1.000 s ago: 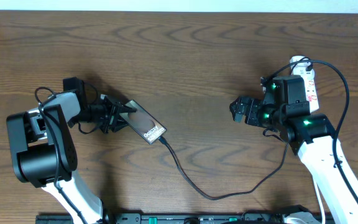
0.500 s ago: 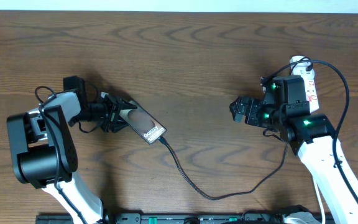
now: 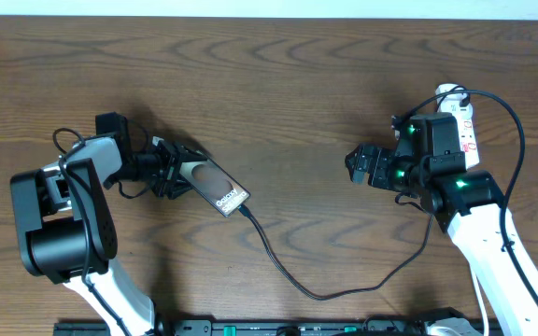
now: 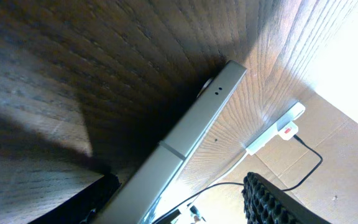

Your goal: Plug charger to phone and switch on socket

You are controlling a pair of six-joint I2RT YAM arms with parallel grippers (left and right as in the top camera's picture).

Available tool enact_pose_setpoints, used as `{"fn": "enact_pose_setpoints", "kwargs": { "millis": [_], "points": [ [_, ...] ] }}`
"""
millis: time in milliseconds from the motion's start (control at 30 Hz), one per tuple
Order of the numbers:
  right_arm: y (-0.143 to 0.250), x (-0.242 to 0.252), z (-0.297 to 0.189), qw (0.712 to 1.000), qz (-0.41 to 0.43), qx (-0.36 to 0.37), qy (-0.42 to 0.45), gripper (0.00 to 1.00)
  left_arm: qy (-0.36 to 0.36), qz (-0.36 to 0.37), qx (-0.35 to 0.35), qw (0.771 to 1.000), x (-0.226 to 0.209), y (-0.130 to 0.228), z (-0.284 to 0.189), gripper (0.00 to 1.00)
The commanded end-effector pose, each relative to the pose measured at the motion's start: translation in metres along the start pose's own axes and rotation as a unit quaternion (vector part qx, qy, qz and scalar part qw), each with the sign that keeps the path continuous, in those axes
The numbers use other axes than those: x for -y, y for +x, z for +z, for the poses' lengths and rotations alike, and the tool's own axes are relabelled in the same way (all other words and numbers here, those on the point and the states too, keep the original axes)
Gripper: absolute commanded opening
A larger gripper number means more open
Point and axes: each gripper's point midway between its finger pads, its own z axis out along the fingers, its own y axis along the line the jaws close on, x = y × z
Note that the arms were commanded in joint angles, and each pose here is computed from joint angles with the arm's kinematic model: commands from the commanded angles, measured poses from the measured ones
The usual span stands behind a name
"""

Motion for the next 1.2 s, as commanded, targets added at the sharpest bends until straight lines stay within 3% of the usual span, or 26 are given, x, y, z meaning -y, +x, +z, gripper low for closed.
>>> {"fn": "enact_pose_setpoints", "kwargs": {
  "millis": [0, 500, 767, 1167],
  "points": [
    [-0.002, 0.000, 0.000, 1.000, -0.007, 0.002, 0.002, 0.99, -0.265, -0.049, 0.083, 0.959, -0.133, -0.024, -0.001, 0.68],
    [-0.003, -0.001, 0.000, 1.000, -0.007, 0.003, 0.000, 0.99, -0.308, -0.038, 0.129, 0.942, -0.131, -0.026, -0.029, 0.68],
    [-0.002, -0.002, 0.000, 1.000, -0.008, 0.002, -0.003, 0.99, -0.303, -0.030, 0.127, 0.944, -0.128, -0.025, -0.029, 0.69],
    [-0.003, -0.003, 0.000, 1.000, -0.008, 0.004, -0.004, 0.99, -0.255, 0.130, 0.206, 0.936, -0.058, -0.024, -0.077, 0.76]
  ]
}}
